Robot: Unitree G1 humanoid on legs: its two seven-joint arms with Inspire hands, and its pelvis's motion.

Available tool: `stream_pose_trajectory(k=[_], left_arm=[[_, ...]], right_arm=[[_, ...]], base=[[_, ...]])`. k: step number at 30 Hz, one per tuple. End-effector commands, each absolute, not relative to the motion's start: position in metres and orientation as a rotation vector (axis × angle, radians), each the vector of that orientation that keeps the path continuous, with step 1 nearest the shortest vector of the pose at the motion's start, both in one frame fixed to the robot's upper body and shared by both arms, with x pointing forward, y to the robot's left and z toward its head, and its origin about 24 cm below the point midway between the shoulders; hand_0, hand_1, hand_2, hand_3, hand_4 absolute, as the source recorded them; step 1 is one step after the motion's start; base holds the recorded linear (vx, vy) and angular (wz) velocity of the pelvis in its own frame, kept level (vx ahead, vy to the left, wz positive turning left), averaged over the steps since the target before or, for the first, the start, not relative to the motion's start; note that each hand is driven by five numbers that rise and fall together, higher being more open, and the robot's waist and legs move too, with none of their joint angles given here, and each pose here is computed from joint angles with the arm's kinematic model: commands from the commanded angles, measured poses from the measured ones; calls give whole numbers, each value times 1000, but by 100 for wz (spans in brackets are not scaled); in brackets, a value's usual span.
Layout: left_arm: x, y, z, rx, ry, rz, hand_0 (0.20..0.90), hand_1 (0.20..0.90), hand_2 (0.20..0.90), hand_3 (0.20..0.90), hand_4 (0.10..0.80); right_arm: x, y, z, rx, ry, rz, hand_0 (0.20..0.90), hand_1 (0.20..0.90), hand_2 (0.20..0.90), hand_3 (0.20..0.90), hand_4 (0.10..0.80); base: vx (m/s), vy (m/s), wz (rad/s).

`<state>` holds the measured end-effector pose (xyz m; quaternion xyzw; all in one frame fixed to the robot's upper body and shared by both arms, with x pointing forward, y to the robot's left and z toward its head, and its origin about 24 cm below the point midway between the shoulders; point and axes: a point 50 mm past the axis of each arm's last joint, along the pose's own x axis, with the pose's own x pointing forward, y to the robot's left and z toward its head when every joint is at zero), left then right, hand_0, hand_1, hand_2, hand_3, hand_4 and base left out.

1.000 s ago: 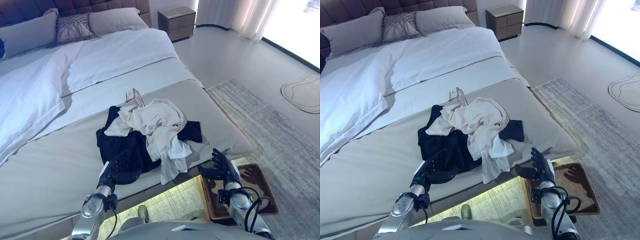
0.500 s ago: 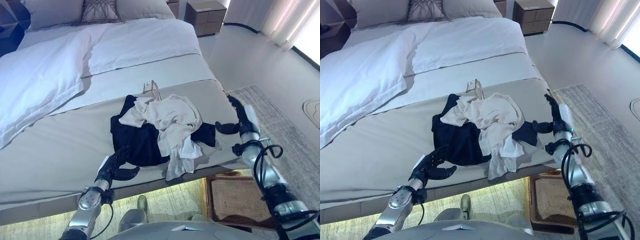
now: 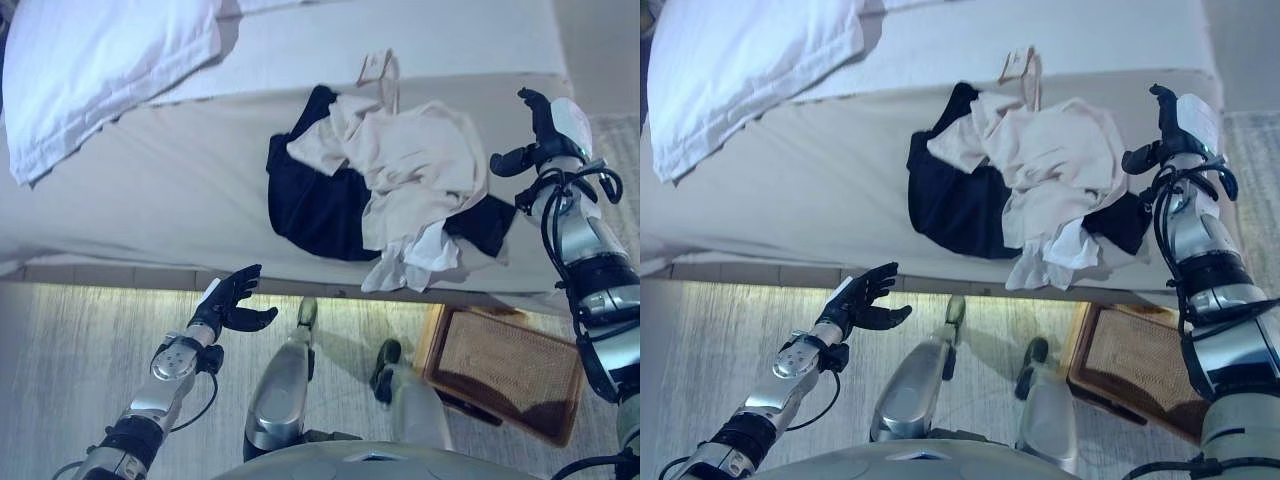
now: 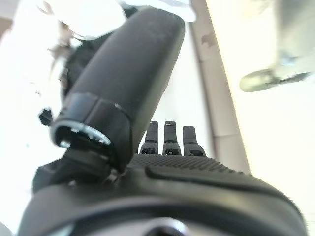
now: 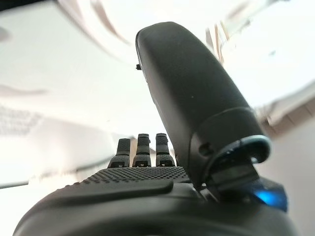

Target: Pick up the clothes from the bed and place them into the basket

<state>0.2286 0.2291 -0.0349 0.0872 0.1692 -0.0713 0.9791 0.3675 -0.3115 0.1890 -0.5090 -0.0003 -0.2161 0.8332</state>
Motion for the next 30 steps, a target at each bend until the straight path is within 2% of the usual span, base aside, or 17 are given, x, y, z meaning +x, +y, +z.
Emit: stream_pose_trajectory(k=[1, 22, 23, 25, 26, 28, 29, 30], left_arm=[[241, 229, 2, 167, 117, -142, 900, 900, 900, 900, 800], [237, 221, 16, 128, 45, -154, 900, 900, 900, 900, 800], [237, 222, 17, 129, 38, -151, 900, 900, 900, 900, 800], [236, 222, 19, 128, 31, -150, 900, 900, 900, 900, 800], [236, 223, 20, 127, 27, -150, 900, 900, 900, 900, 800], [236, 224, 21, 133, 26, -157, 900, 900, 900, 900, 800], [236, 224, 20, 135, 27, -158, 900, 900, 900, 900, 800], [235, 224, 20, 136, 28, -158, 900, 900, 900, 900, 800]], right_arm=[[371, -308, 253, -1123, -179, -539, 900, 900, 900, 900, 800], [377, -323, 276, -1079, -61, -616, 900, 900, 900, 900, 800], [376, -324, 277, -1083, -56, -612, 785, 785, 785, 765, 665], [376, -325, 277, -1073, -57, -613, 688, 688, 688, 653, 553], [376, -325, 277, -1061, -58, -613, 594, 594, 594, 543, 443], [375, -325, 278, -1043, -64, -607, 349, 349, 349, 258, 158], [375, -325, 278, -1042, -66, -607, 300, 300, 300, 200, 100], [375, -325, 278, -1042, -71, -606, 300, 300, 300, 200, 100]], base=[[-24, 82, 36], [-8, 5, 12], [0, 0, 0], [0, 0, 0], [0, 0, 0], [0, 0, 0], [0, 0, 0], [0, 0, 0]])
